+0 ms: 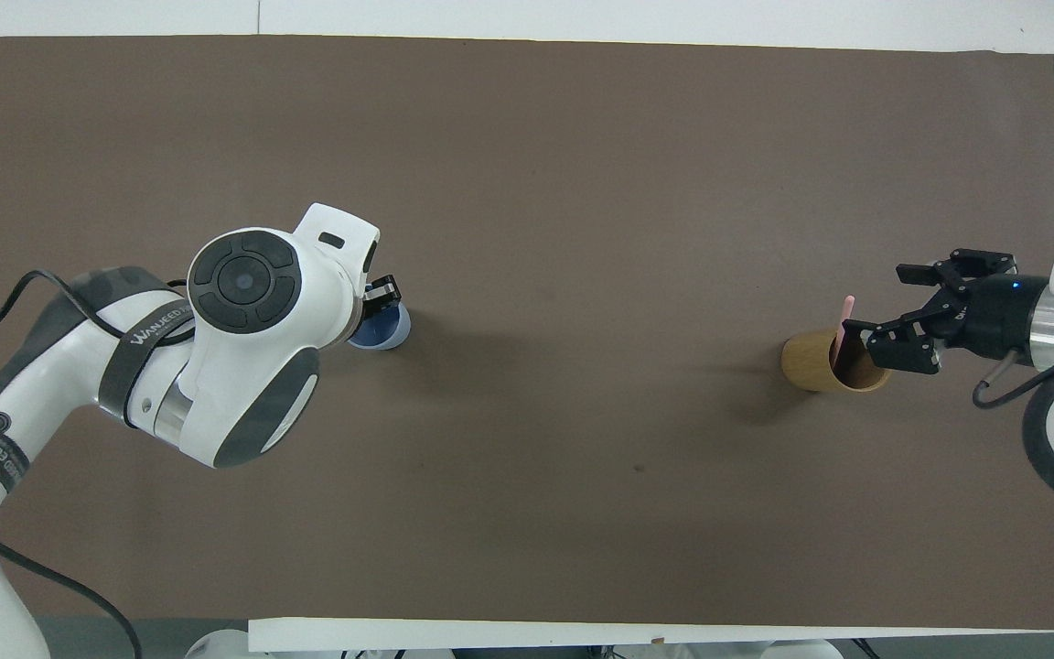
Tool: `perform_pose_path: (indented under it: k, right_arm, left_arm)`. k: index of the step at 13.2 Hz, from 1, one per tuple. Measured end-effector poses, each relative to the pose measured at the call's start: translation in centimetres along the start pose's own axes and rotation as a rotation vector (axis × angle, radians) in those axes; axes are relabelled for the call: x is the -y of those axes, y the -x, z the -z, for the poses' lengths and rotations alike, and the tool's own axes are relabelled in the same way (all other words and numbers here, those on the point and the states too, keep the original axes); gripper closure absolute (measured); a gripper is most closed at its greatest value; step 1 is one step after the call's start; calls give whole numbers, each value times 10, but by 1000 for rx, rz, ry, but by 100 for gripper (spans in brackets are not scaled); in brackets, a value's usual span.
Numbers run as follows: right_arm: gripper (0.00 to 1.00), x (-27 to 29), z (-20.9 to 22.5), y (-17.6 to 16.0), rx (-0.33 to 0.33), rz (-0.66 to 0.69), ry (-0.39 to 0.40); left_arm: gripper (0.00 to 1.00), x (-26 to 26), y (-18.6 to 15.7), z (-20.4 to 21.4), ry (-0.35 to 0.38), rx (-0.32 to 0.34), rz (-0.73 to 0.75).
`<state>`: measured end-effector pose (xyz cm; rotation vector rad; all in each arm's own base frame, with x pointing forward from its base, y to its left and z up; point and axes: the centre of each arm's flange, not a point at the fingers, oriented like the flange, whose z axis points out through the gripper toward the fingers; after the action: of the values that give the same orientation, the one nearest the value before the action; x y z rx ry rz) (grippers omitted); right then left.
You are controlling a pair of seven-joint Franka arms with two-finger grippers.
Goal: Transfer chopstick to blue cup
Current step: 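Move the blue cup to center while the right gripper reaches the chopstick, then grasp the pink chopstick with the right gripper and lift it from the tan cup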
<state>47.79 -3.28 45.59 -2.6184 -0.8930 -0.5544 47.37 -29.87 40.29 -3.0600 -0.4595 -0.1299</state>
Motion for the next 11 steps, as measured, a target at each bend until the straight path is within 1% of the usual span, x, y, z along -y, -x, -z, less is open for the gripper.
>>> perform_pose_path:
  k: [1,2,3,4,6,7,8,9,10,11]
  right_arm:
    - [5,2,-8,1,1,1,6]
    - [12,5,-15,2,4,5,11]
    - [13,7,-20,2,7,8,13]
    - [22,8,-22,3,10,8,12]
    - [50,8,-25,5,16,5,8]
    - [59,8,-26,6,17,4,7]
    - [59,8,-27,7,18,3,6]
    - [64,8,-27,7,19,3,6]
    - [65,8,-27,7,20,3,5]
    - [64,8,-28,8,20,2,5]
  left_arm:
    - [11,0,-5,8,8,-8,9]
    - [0,3,-12,18,9,-12,24]
    - [0,10,-22,32,0,-9,46]
    - [0,24,-38,48,-14,-4,77]
    - [0,74,-85,79,-35,3,85]
    - [0,106,-108,92,-46,12,60]
    - [0,139,-128,106,-60,28,24]
    - [0,169,-145,121,-70,51,-15]
    - [0,194,-155,136,-64,81,-58]
    - [0,214,-161,150,-41,115,-110]
